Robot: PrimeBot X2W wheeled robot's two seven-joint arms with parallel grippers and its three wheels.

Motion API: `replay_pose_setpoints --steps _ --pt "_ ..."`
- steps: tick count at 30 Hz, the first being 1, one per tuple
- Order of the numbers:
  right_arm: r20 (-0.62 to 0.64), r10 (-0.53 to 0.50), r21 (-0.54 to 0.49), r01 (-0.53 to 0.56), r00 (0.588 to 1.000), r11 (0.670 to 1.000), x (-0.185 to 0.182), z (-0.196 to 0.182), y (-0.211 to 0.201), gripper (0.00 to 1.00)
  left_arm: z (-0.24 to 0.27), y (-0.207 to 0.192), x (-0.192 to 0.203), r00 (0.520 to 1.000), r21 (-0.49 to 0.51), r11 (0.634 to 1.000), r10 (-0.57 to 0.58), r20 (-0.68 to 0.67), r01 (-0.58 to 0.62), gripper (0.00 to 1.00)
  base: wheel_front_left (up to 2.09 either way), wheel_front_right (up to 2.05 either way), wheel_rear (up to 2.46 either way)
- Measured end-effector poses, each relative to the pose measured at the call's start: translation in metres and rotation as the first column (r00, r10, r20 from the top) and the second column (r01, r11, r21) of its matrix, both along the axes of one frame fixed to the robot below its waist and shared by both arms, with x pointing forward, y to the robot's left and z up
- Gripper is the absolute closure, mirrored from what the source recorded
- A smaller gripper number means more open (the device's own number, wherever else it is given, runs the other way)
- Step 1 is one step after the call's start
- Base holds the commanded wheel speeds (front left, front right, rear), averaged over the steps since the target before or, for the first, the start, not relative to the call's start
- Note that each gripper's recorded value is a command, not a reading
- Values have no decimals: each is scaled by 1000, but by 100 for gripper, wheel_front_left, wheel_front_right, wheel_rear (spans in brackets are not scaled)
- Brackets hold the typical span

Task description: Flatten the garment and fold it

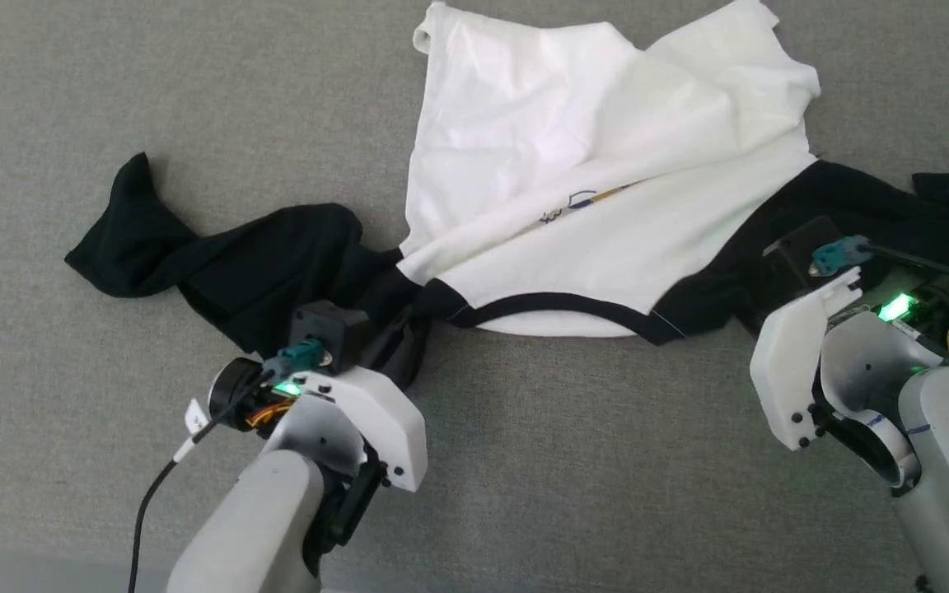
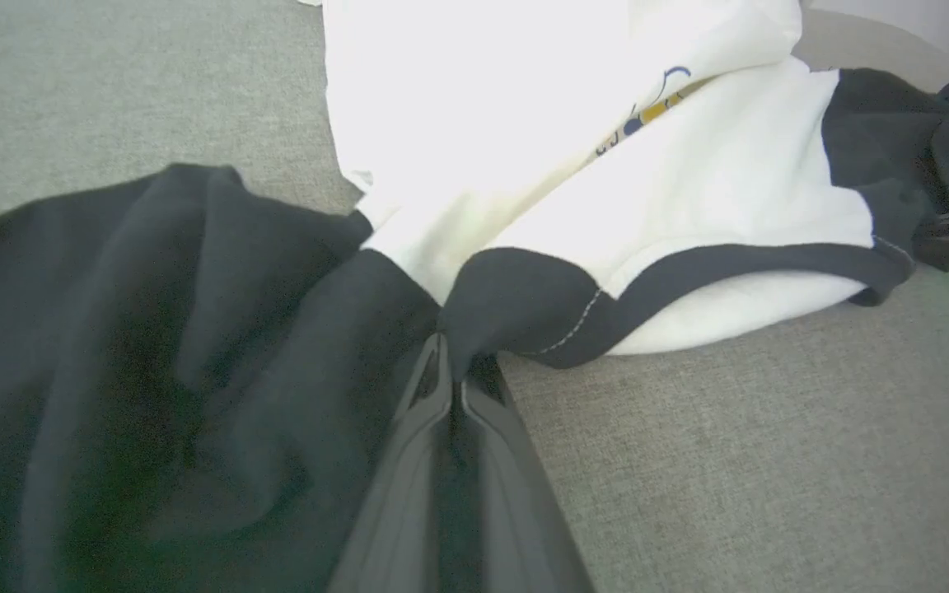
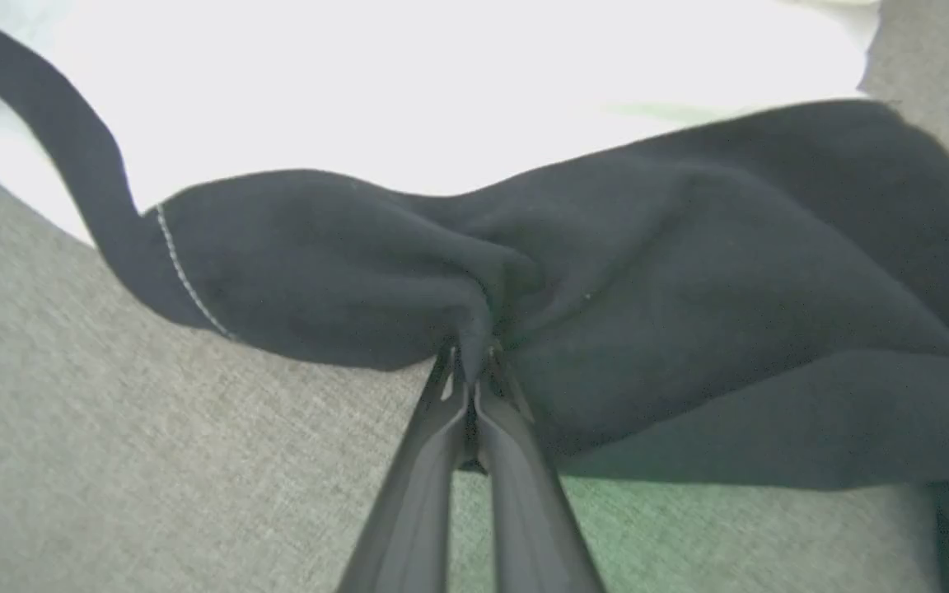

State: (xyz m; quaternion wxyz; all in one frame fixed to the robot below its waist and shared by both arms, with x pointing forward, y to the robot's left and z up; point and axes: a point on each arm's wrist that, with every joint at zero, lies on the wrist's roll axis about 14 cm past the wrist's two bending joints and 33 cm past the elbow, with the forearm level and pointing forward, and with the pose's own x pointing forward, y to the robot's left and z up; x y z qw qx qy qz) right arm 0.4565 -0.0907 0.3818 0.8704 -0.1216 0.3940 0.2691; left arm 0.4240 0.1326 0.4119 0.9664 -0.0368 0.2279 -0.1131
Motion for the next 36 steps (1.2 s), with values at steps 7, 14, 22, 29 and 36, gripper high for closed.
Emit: replay_pose_setpoints --steps 7,14,22,29,36 --pt "208 -227 251 172 951 953 28 51 -7 100 45 3 18 980 -110 992 81 181 -62 100 0 0 0" --pt "340 -379 414 225 861 882 41 101 -15 100 102 -2 39 925 -174 984 107 364 -45 100 0 0 0" --pt "563 -438 500 132 701 856 64 217 -24 100 200 -7 65 840 -112 993 33 541 33 100 0 0 0" --pt "661 -423 478 87 620 874 66 298 -30 100 279 -1 75 777 -42 998 -1 630 36 100 0 0 0" --pt "730 -424 447 95 536 890 58 361 -47 100 337 -6 69 733 10 999 -33 680 35 100 0 0 0"
